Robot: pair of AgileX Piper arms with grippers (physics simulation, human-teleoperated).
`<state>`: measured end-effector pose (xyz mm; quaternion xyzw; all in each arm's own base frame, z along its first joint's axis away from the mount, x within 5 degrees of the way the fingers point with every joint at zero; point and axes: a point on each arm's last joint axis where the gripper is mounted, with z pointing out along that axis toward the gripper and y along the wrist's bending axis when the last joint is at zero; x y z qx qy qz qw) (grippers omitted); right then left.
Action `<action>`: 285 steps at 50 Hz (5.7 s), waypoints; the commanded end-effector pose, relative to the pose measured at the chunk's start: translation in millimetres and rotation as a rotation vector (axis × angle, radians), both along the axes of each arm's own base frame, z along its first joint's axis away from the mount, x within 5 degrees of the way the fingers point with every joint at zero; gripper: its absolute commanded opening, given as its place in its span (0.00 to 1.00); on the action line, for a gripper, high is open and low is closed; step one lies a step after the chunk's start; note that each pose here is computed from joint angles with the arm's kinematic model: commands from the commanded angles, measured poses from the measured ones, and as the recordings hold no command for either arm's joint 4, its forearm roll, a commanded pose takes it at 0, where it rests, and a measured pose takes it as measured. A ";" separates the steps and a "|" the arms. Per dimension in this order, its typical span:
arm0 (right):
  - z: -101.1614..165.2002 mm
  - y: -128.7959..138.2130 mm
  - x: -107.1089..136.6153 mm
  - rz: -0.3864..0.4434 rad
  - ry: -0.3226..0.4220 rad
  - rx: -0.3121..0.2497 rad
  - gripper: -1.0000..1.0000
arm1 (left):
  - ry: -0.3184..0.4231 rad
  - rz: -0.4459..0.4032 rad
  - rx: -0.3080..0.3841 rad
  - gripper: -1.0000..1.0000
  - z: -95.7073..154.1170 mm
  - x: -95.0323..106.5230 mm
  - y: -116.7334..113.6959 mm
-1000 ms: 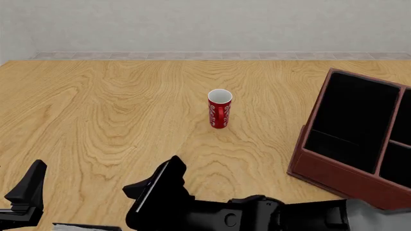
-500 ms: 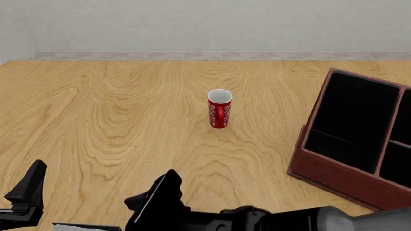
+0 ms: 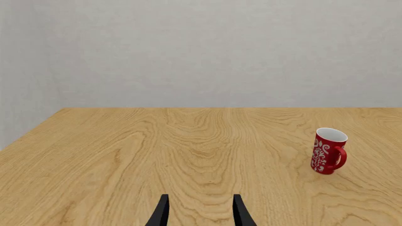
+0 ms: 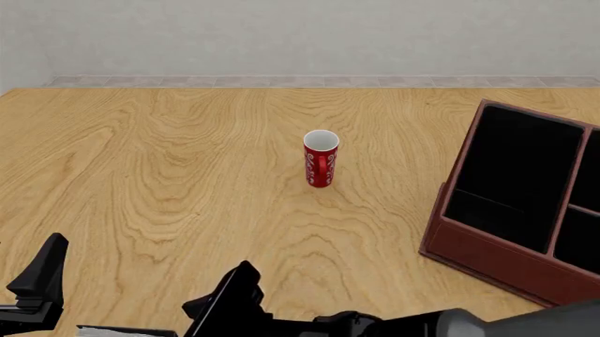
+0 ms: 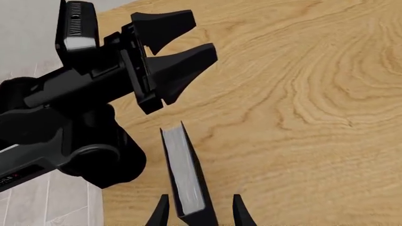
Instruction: Pick up the book and place it in the left compartment of the caddy.
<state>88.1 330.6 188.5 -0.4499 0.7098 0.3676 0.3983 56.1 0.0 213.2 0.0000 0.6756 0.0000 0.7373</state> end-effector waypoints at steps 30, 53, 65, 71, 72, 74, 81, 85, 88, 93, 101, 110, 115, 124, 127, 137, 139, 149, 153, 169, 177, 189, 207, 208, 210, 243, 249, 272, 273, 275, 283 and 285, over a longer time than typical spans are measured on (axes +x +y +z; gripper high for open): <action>-22.6 2.1 -0.3 -0.009 0.033 -0.034 0.00 | 0.000 0.000 0.000 1.00 0.0 0.0 0.0; -0.7 -47.8 40.0 -0.151 -0.041 0.018 0.00 | 0.000 0.000 0.000 1.00 0.0 0.0 0.0; 15.1 -69.3 49.0 -0.193 -0.089 0.031 0.00 | 0.000 0.000 0.000 1.00 0.0 0.0 0.0; 25.6 -77.4 50.4 -0.206 -0.105 0.040 0.00 | 0.000 0.000 0.000 1.00 0.0 0.0 0.0; 28.6 -78.4 49.9 -0.206 -0.107 0.044 0.00 | 0.000 0.000 0.000 1.00 0.0 0.0 0.0; 32.7 -81.3 50.7 -0.210 -0.119 0.045 0.00 | 0.000 0.000 0.000 1.00 0.0 0.0 0.0; 47.2 -88.6 49.2 -0.215 -0.140 0.065 0.00 | 0.000 0.000 0.000 1.00 0.0 0.0 0.0; 58.2 -91.7 48.0 -0.213 -0.155 0.075 0.00 | 0.000 0.000 0.000 1.00 0.0 0.0 0.0; 69.1 -94.6 45.9 -0.208 -0.172 0.084 0.00 | 0.000 0.000 0.000 1.00 0.0 0.0 0.0; 85.4 -98.6 43.0 -0.203 -0.194 0.101 0.00 | 0.000 0.000 0.000 1.00 0.0 0.0 0.0; 104.1 -96.5 39.2 -0.187 -0.194 0.108 0.00 | 0.000 0.000 0.000 1.00 0.0 0.0 0.0; 113.9 -90.0 46.0 -0.198 -0.161 0.058 0.00 | 0.000 0.000 0.000 1.00 0.0 0.0 0.0; 115.6 -84.5 47.1 -0.192 -0.146 0.032 0.00 | 0.000 0.000 0.000 1.00 0.0 0.0 0.0; 132.4 -85.2 48.8 -0.196 -0.137 0.008 0.00 | 0.000 0.000 0.000 1.00 0.0 0.0 0.0; 137.4 -85.7 48.5 -0.200 -0.128 0.010 0.00 | 0.000 0.000 0.000 1.00 0.0 0.0 0.0; 160.0 -96.2 49.1 -0.215 -0.145 0.012 0.00 | 0.000 0.000 0.000 1.00 0.0 0.0 0.0; 162.7 -98.4 49.5 -0.219 -0.149 0.011 0.00 | 0.000 0.000 0.000 1.00 0.0 0.0 0.0; 174.5 -108.6 50.5 -0.236 -0.170 0.013 0.00 | 0.000 0.000 0.000 1.00 0.0 0.0 0.0; 178.5 -115.2 51.3 -0.250 -0.179 0.017 0.00 | 0.000 0.000 0.000 1.00 0.0 0.0 0.0; 188.2 -144.1 52.7 -0.317 -0.202 0.015 0.00 | 0.000 0.000 0.000 1.00 0.0 0.0 0.0; 191.1 -156.5 55.0 -0.349 -0.221 0.001 0.00 | 0.000 0.000 0.000 1.00 0.0 0.0 0.0; 199.2 -177.9 56.3 -0.412 -0.242 -0.005 0.00 | 0.000 0.000 0.000 1.00 0.0 0.0 0.0; 199.6 -211.5 52.7 -0.518 -0.262 -0.019 0.00 | 0.000 0.000 0.000 1.00 0.0 0.0 0.0; 200.1 -214.6 52.0 -0.528 -0.264 -0.019 0.00 | 0.000 0.000 0.000 1.00 0.0 0.0 0.0; 199.0 -218.8 51.5 -0.545 -0.263 -0.021 0.00 | 0.000 0.000 0.000 1.00 0.0 0.0 0.0; 209.6 -273.3 28.0 -0.764 -0.302 -0.011 0.00 | 0.000 0.000 0.000 1.00 0.0 0.0 0.0; 207.6 -276.9 27.0 -0.783 -0.301 -0.022 0.00 | 0.000 0.000 0.000 1.00 0.0 0.0 0.0; 204.6 -297.4 12.1 -0.897 -0.307 -0.043 0.00 | 0.000 0.000 0.000 1.00 0.0 0.0 0.0; 204.4 -298.2 11.7 -0.902 -0.309 -0.045 0.00 | 0.000 0.000 0.000 1.00 0.0 0.0 0.0; 205.2 -299.7 10.2 -0.911 -0.311 -0.046 0.00 | 0.000 0.000 0.000 1.00 0.0 0.0 0.0; 211.6 -307.0 0.4 -0.976 -0.304 0.009 0.00 | 0.000 0.000 0.000 1.00 0.0 0.0 0.0; 214.6 -307.7 -2.5 -0.986 -0.293 0.040 0.00 | 0.000 0.000 0.000 1.00 0.0 0.0 0.0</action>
